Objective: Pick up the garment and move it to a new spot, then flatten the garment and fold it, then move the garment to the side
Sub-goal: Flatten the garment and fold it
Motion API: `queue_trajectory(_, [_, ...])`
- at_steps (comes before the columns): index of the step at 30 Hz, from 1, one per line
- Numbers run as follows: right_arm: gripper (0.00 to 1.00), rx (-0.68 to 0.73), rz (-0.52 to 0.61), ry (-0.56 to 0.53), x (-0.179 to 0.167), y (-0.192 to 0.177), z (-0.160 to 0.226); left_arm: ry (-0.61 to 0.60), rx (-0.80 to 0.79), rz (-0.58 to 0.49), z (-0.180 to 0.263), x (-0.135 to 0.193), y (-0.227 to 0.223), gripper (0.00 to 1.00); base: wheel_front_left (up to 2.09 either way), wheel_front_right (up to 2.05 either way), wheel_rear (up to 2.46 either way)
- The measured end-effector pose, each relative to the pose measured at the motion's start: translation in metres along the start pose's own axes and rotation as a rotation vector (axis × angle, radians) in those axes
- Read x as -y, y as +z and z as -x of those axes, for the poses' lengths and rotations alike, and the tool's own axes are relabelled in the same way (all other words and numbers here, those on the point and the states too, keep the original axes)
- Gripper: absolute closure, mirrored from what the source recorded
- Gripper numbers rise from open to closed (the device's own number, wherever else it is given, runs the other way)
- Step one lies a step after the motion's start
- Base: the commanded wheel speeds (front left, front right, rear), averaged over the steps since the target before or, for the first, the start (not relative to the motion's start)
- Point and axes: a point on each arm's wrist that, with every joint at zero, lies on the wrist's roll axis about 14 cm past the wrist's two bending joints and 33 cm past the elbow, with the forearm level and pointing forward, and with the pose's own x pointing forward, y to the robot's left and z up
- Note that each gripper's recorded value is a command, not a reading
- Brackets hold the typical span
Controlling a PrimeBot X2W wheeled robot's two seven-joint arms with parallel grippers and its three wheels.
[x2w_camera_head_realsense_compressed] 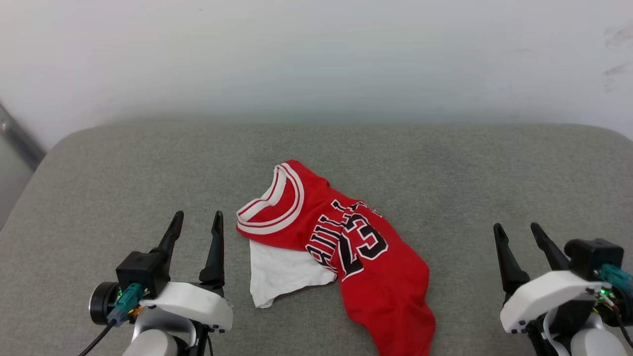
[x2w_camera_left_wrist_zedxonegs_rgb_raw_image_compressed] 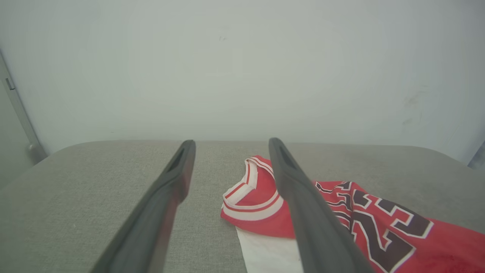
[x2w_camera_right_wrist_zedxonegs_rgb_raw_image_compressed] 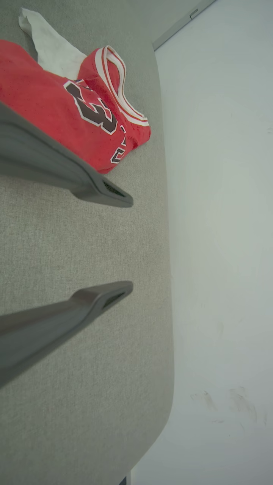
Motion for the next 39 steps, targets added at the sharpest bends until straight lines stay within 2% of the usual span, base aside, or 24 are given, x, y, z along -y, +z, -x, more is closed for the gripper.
queue_trajectory(7, [0.00, -0.186, -0.003, 0.098, -0.026, -0.021, -0.061, -0.022, 0.036, -0.006, -0.015, 0.003, 0.008, 0.00, 0.00, 0.00, 0.00])
queue_trajectory(12, [0.00, -0.498, 0.031, 0.218, -0.060, -0.071, -0.092, -0.003, 0.034, -0.010, -0.021, -0.008, 0.005, 0.00, 0.00, 0.00, 0.00])
queue_trajectory(18, [0.00, -0.812, 0.117, 0.362, -0.100, -0.129, -0.095, 0.063, -0.001, 0.000, -0.018, -0.027, -0.008, 0.00, 0.00, 0.00, 0.00])
queue_trajectory(24, [0.00, -0.992, 0.179, 0.414, -0.113, -0.159, -0.099, 0.116, -0.030, 0.003, -0.012, -0.042, -0.019, 0.00, 0.00, 0.00, 0.00])
queue_trajectory(25, [0.04, -1.018, 0.184, 0.416, -0.113, -0.161, -0.098, 0.124, -0.032, 0.002, -0.011, -0.044, -0.020, 0.00, 0.00, 0.00, 0.00])
queue_trajectory(26, [0.58, -1.032, 0.190, 0.419, -0.114, -0.162, -0.099, 0.129, -0.032, 0.001, -0.009, -0.046, -0.020, 0.00, 0.00, 0.00, 0.00])
queue_trajectory(27, [0.97, -1.034, 0.193, 0.424, -0.116, -0.162, -0.098, 0.133, -0.032, 0.002, -0.008, -0.047, -0.020, 0.00, 0.00, 0.00, 0.00])
queue_trajectory(28, [1.00, -1.026, 0.199, 0.427, -0.116, -0.161, -0.099, 0.137, -0.032, 0.000, -0.007, -0.048, -0.020, 0.00, 0.00, 0.00, 0.00])
queue_trajectory(33, [1.00, -0.926, 0.241, 0.444, -0.120, -0.143, -0.102, 0.132, -0.033, 0.000, 0.000, -0.043, -0.021, 0.00, 0.00, 0.00, 0.00])
queue_trajectory(39, [1.00, -0.669, 0.291, 0.423, -0.115, -0.080, -0.121, 0.097, -0.030, -0.001, 0.002, -0.033, -0.021, 0.00, 0.00, 0.00, 0.00])
